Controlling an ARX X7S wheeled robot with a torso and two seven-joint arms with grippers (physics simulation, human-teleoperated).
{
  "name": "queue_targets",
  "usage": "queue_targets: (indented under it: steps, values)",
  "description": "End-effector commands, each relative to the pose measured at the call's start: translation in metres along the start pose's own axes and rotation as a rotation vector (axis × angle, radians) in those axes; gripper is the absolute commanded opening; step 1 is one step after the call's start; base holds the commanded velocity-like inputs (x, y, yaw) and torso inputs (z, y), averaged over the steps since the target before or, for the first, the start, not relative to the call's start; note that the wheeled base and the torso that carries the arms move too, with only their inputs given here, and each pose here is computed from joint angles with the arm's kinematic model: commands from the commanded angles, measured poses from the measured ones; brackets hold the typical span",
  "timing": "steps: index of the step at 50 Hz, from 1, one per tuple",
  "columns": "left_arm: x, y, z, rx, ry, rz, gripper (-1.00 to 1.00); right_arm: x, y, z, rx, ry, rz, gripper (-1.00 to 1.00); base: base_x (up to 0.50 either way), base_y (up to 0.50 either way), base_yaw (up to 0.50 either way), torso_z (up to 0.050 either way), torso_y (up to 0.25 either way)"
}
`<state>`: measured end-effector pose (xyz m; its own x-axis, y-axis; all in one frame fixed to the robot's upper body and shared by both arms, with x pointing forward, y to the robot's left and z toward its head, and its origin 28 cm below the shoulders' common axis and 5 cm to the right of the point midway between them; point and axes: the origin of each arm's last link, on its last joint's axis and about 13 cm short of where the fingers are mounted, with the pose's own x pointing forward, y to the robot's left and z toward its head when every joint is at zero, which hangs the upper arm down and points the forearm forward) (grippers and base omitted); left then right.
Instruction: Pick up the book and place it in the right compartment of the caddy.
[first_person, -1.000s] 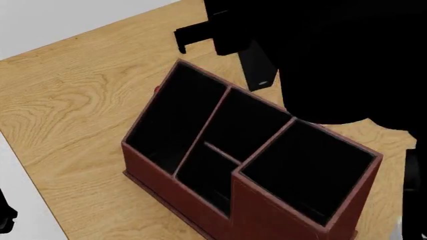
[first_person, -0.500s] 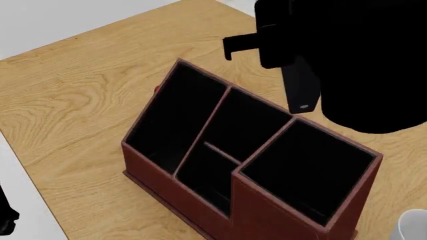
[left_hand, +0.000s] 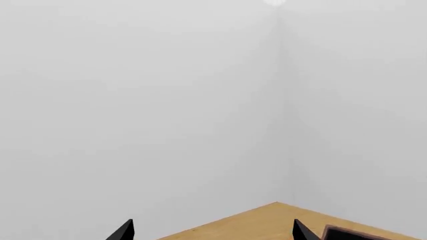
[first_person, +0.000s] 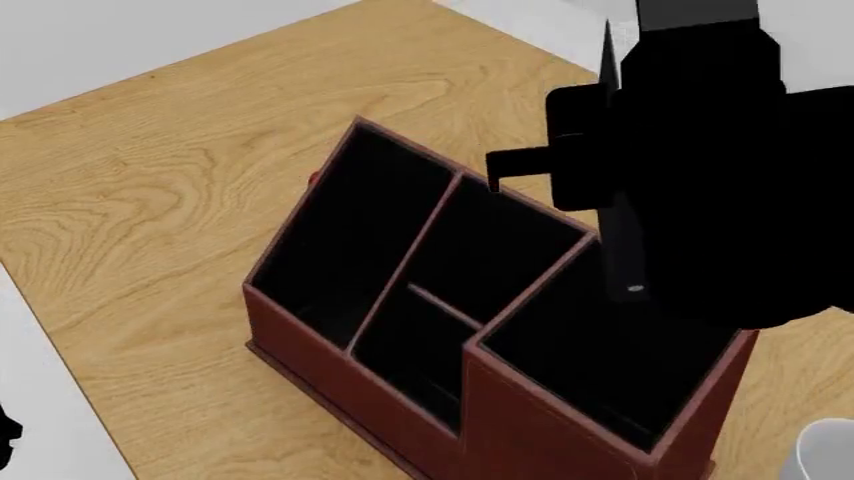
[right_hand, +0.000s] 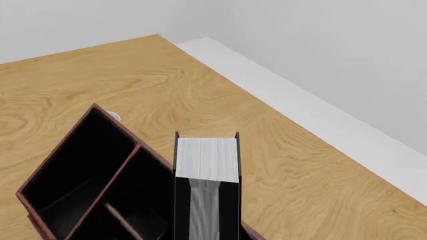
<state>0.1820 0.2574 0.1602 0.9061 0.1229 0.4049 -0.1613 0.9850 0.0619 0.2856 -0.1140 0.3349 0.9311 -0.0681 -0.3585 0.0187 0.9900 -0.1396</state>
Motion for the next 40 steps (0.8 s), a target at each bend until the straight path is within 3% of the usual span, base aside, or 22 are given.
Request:
queue_targets:
  steps: [1, 40]
  values:
    - [0.000, 0.000, -0.001, -0.001, 0.001, -0.002, 1.00, 0.010, 0.000, -0.011, 0.000, 0.015, -0.024, -1.00, 0.00, 0.00, 0.00, 0.000, 0.000]
    - [-0.001, 0.003, 0.003, -0.004, -0.007, 0.009, 1.00, 0.020, 0.006, -0.031, -0.016, 0.123, 0.014, -1.00, 0.00, 0.00, 0.00, 0.000, 0.002]
